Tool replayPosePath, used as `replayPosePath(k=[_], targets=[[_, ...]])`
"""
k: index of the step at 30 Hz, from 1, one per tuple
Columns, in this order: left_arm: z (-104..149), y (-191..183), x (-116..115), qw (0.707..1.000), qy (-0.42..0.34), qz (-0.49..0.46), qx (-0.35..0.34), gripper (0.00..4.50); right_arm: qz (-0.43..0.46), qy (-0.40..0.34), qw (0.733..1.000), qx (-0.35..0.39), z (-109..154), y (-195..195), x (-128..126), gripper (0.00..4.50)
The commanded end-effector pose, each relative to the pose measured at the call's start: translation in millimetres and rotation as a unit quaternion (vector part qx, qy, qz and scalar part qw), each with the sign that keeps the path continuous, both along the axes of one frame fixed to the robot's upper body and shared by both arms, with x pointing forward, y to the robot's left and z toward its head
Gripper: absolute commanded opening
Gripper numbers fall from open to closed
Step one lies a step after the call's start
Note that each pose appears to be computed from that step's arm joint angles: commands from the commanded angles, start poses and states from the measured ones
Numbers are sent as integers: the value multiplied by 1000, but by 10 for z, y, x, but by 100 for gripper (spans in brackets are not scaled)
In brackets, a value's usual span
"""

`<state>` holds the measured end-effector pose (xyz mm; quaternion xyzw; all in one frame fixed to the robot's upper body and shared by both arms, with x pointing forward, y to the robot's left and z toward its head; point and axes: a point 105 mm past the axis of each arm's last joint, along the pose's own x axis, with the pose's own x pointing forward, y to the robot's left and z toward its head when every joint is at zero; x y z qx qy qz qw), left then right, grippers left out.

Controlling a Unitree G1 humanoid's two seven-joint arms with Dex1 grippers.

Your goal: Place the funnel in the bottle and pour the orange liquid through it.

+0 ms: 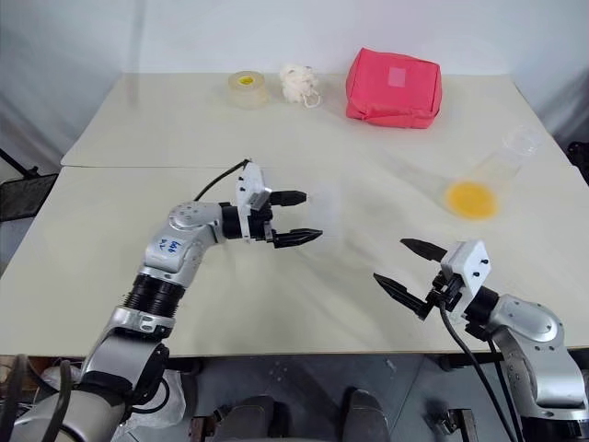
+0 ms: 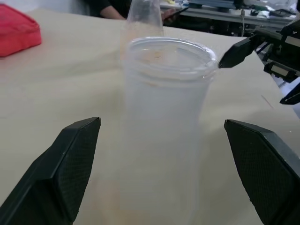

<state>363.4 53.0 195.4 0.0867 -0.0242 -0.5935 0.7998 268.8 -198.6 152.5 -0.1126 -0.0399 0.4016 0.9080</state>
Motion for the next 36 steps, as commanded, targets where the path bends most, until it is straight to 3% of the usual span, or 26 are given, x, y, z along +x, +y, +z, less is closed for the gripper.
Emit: replayPosePath(k=[1,8,14,21,27,31,36], targets=[[424,285,58,999,-25,28,-29,449,11,-14,1000,-12,128,-60,-73,450],[591,960,78,989,-59,133,-11,449,37,-2,999,-24,144,-99,-49,450],[595,1364,-261,977,-57,203,-38,449,63,1,998,-26,174,-62,10,450],[115,1970,-784,936,-22,351,3,449,100,-1,995,-26,197,-28,35,450],[21,2233,-997,885,-48,462,-11,449,148,1,989,-18,244,32,22,450],[-94,2196,-1072,873,-37,487,7,449,154,-1,988,-15,241,77,96,450],[-113,2045,-1002,869,-40,493,22,449,161,-1,987,-11,227,145,141,450]])
